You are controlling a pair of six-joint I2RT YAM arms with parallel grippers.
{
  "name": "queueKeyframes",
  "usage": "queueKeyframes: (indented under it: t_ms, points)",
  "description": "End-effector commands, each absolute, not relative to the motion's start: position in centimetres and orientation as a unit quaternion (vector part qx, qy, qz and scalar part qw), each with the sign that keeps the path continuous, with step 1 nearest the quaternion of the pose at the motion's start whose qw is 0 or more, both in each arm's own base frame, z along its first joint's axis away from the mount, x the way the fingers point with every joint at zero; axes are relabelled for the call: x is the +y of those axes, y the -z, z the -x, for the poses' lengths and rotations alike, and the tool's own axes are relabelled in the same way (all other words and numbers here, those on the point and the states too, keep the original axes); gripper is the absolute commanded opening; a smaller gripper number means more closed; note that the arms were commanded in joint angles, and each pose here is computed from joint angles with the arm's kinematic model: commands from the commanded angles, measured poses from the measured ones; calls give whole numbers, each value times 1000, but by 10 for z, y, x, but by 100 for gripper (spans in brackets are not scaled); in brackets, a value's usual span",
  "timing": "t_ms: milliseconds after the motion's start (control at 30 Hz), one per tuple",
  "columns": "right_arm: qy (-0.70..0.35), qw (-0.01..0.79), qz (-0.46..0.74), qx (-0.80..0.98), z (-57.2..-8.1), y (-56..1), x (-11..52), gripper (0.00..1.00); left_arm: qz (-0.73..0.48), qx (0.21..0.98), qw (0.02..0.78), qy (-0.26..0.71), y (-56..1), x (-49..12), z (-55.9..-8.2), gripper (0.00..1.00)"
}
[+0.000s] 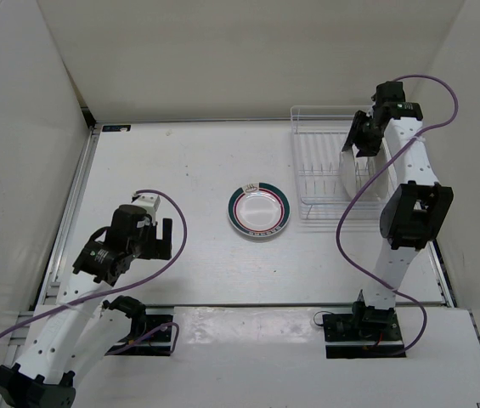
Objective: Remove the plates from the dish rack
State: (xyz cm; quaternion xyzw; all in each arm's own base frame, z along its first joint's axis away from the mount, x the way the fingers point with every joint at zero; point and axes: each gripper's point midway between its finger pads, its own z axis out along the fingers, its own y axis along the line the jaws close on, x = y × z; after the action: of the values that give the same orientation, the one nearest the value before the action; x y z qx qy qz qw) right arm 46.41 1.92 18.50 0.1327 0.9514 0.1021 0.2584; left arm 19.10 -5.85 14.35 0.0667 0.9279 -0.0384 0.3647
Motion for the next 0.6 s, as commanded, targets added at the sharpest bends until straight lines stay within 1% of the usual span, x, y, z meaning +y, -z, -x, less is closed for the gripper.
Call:
queueKeyframes:
  t_ms: [0, 167, 367, 433, 533, 567]
  points:
    - [-107, 272, -128, 948, -467, -189, 16, 52, -63, 923, 378, 41, -154, -59, -194, 100]
    - [-113, 283, -127, 944, -470, -199, 15, 38, -63, 922, 379, 38, -154, -58, -195, 100]
    - [-123, 280, -126, 944, -469, -199, 17, 28, -62, 923, 379, 38, -154, -58, -195, 100]
    - [-126, 280, -125, 943, -468, -200, 17, 26, -64, 923, 377, 37, -154, -58, -194, 100]
    - [-130, 283, -123, 942, -468, -205, 19, 14, -62, 923, 377, 38, -153, -58, -194, 100]
    - [-130, 282, -123, 942, -466, -208, 20, 14, -63, 923, 378, 37, -154, -58, -195, 100]
